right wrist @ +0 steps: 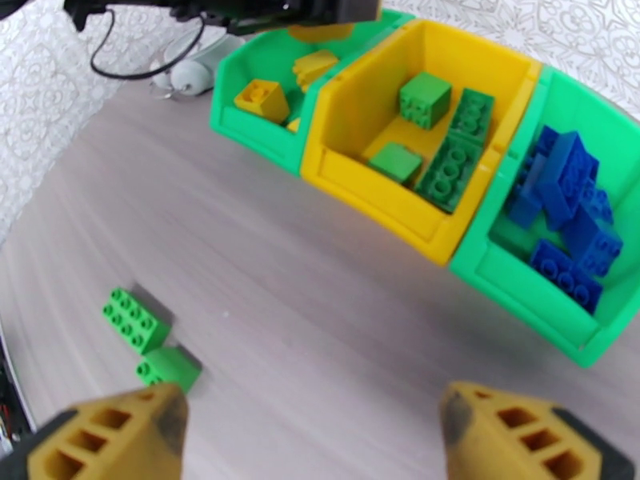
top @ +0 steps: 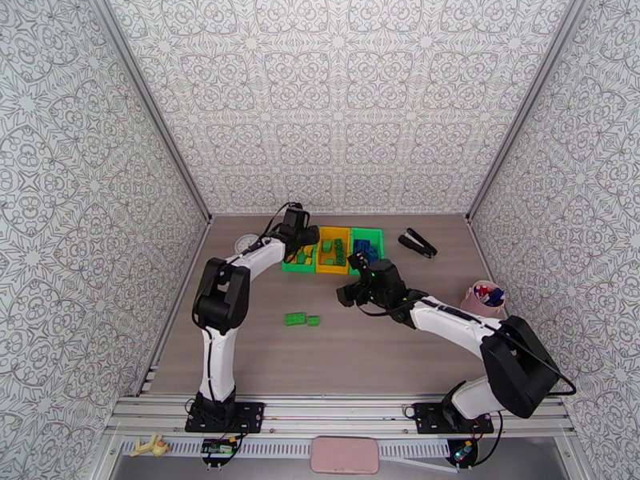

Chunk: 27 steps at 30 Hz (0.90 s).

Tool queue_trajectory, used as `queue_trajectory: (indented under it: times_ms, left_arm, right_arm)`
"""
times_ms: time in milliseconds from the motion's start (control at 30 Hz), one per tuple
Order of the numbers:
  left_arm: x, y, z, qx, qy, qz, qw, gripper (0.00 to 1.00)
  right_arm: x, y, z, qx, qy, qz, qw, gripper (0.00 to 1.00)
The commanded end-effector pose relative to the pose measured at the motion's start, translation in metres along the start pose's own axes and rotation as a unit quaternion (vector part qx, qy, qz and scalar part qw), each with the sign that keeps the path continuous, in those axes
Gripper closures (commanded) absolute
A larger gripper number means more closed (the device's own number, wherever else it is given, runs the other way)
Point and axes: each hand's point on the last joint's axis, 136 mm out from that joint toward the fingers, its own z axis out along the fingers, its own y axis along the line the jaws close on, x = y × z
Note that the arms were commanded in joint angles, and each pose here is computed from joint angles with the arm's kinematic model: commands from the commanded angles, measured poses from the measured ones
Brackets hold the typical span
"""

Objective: Sort the legos into containers by color

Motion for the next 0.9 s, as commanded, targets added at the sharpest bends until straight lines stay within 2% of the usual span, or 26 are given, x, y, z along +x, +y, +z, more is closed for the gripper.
queue_trajectory:
  times_ms: [0, 133, 333, 467, 633, 867]
  left_arm:
    - [-0.023, -0.005, -0.015, 0.017, -0.029, -0.005, 0.999, 0.15]
    - [-0.037, -0.004, -0.039, 0.020, -0.050, -0.009, 0.999, 0.01]
    - [-0.042, 0.006, -0.097, 0.029, -0.093, -0.025, 0.995, 0.00]
    - [-0.022, 0.033, -0.128, 0.024, -0.107, -0.058, 0.992, 0.00]
    - [0.013, 0.069, -0.157, -0.005, -0.093, -0.075, 0.993, 0.00]
    - [0.053, 0.120, -0.177, -0.057, -0.071, -0.094, 0.991, 0.00]
  right_arm:
    - [-0.008, 0.013, -0.006, -0.011, 0.002, -0.033, 0.999, 0.13]
    - [-0.002, 0.032, -0.004, -0.041, 0.016, -0.074, 0.996, 0.11]
    - [0.013, 0.082, 0.002, -0.136, 0.030, -0.183, 0.973, 0.10]
    - [0.039, 0.109, 0.004, -0.208, 0.076, -0.281, 0.934, 0.08]
    - [0.058, 0.115, 0.014, -0.256, 0.131, -0.373, 0.882, 0.08]
    - [0.073, 0.116, 0.045, -0.264, 0.205, -0.430, 0.839, 0.09]
